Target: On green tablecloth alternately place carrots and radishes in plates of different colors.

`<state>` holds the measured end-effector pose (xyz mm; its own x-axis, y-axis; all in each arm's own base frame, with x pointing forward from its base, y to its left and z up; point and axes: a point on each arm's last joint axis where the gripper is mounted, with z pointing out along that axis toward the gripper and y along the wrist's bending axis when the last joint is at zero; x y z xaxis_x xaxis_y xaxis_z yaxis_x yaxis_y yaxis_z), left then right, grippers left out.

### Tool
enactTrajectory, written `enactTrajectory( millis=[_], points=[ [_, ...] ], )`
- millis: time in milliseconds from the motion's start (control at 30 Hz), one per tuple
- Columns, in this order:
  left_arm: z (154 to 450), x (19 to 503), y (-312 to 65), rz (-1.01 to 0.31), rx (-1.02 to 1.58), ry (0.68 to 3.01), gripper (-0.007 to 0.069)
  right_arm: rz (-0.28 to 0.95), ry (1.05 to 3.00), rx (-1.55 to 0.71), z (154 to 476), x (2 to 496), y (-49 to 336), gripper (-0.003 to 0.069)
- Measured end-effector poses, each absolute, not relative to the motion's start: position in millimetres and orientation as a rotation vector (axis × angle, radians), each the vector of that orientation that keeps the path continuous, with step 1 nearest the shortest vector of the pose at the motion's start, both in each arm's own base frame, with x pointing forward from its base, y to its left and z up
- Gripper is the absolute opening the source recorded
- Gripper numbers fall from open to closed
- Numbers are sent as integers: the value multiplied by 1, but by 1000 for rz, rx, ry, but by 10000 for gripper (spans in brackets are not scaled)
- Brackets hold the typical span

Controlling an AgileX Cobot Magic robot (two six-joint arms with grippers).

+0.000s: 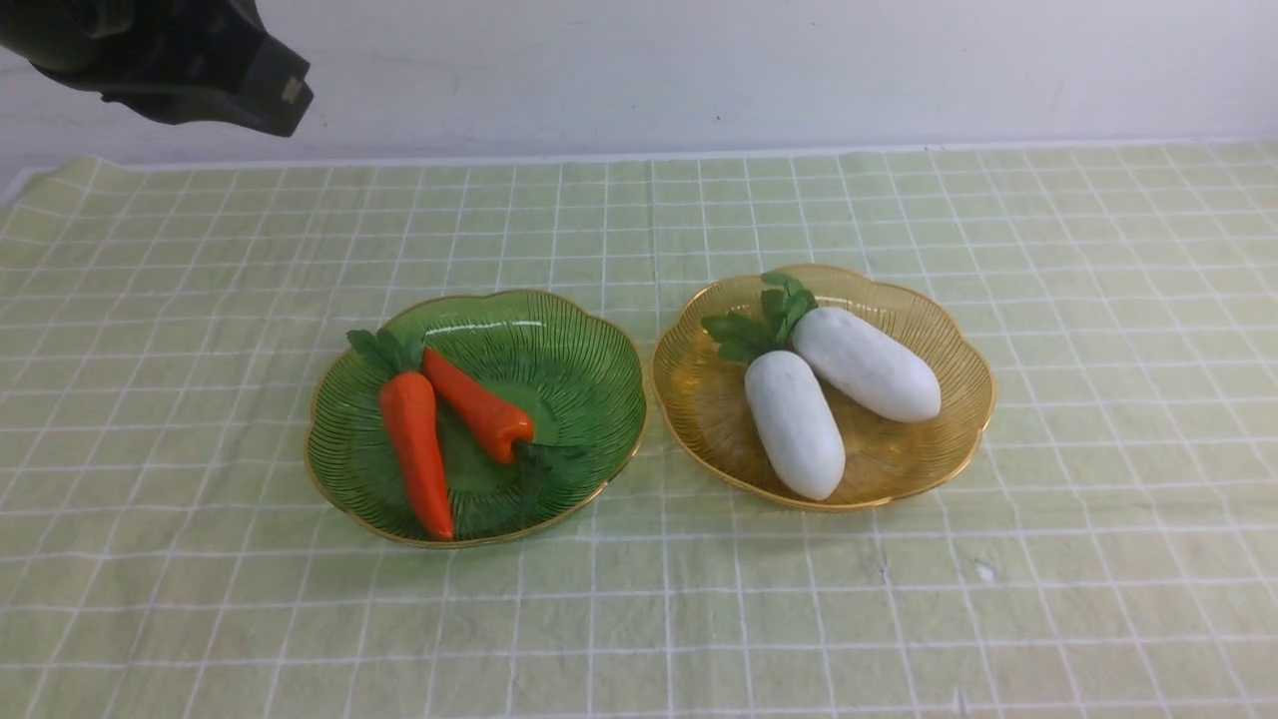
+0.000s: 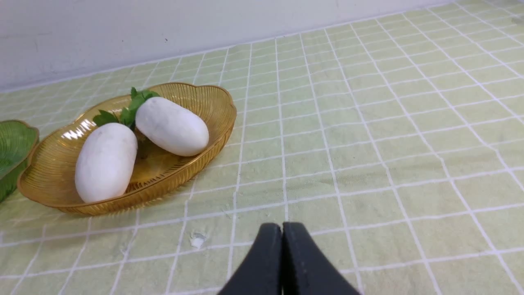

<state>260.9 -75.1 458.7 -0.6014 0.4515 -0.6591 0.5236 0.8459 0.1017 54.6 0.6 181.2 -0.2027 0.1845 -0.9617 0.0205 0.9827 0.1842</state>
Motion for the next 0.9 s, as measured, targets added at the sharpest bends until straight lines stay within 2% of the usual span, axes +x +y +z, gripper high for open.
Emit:
enactTrajectory(
  millis=[400,600,900],
  points=[
    [459,260,-75,-133,702,2310,-8,154,1771,155,181,55,1,-15],
    [463,256,-74,-148,653,2312,-8,49,1778,22,181,55,1,-15],
    [493,208,-62,-140,620,2193,-8,-11,1777,-54,181,55,1,-15]
  ],
)
